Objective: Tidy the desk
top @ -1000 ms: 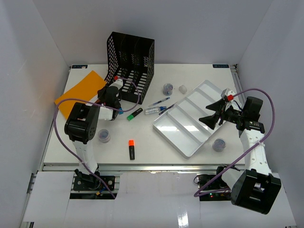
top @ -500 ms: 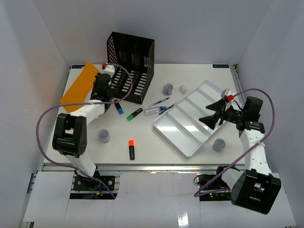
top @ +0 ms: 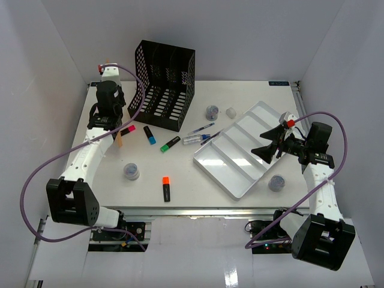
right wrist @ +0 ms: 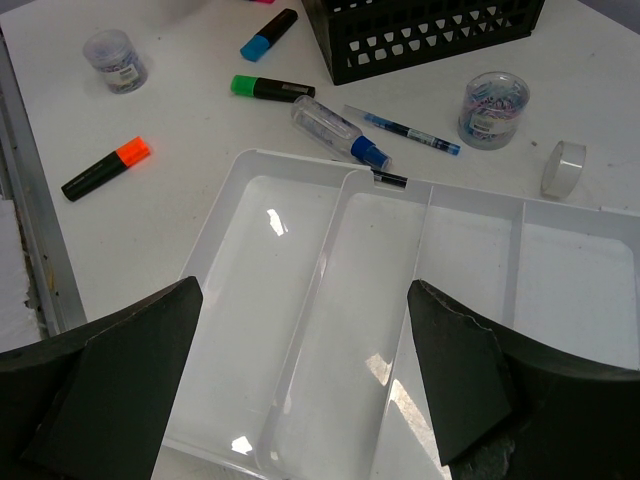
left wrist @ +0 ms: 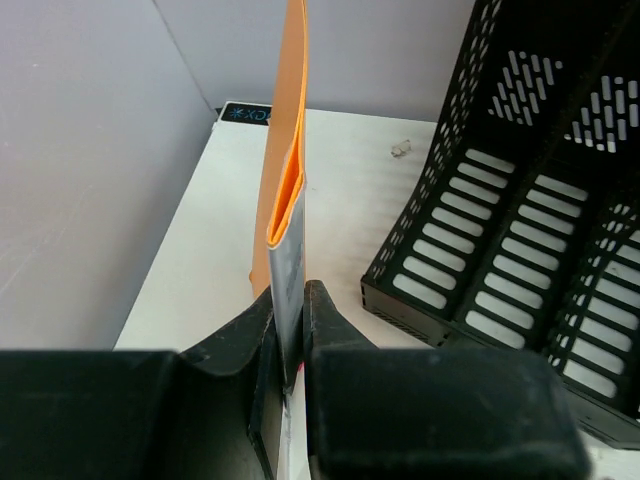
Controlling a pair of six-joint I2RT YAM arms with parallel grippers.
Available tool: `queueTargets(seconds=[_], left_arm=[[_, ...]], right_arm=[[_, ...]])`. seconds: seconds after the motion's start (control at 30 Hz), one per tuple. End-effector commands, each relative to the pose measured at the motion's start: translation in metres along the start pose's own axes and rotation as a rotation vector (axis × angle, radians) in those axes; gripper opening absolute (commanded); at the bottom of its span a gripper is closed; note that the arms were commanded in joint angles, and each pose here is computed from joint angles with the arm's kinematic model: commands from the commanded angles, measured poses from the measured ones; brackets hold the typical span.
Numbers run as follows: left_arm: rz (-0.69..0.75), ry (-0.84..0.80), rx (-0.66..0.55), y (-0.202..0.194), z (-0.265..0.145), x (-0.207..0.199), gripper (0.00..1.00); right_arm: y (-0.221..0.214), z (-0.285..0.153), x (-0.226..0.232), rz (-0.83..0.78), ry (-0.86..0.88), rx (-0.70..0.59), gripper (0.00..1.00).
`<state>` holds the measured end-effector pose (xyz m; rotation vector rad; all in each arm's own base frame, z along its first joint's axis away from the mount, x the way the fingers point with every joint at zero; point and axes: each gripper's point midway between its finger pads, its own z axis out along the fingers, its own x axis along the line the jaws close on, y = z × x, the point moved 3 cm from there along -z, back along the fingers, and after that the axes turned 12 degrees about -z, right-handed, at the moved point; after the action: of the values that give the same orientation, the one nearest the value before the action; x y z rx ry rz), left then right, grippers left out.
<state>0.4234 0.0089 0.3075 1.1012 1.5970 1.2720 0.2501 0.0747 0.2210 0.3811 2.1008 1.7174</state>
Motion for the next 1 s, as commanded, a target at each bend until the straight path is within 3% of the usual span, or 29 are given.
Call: queueTargets(seconds=[0.0, 0.6, 0.97], left_arm=[[-0.107, -0.130, -0.130, 0.068, -0.035, -0.014, 0.00], [-0.151, -0.469, -0.327, 0.144, -0.073, -0.057, 0.00], [-0.113, -0.528, -0.341, 0.154, -0.049, -0.078, 0.00]], right_arm=[[0.004, 0.001, 0.001, -0.027, 0.017, -0.016, 0.90], [0.002, 0.002, 0.000, -0.022, 0.015, -0.011, 0.90], [0.001, 0.002, -0.001, -0.023, 0.010, -0.006, 0.90]])
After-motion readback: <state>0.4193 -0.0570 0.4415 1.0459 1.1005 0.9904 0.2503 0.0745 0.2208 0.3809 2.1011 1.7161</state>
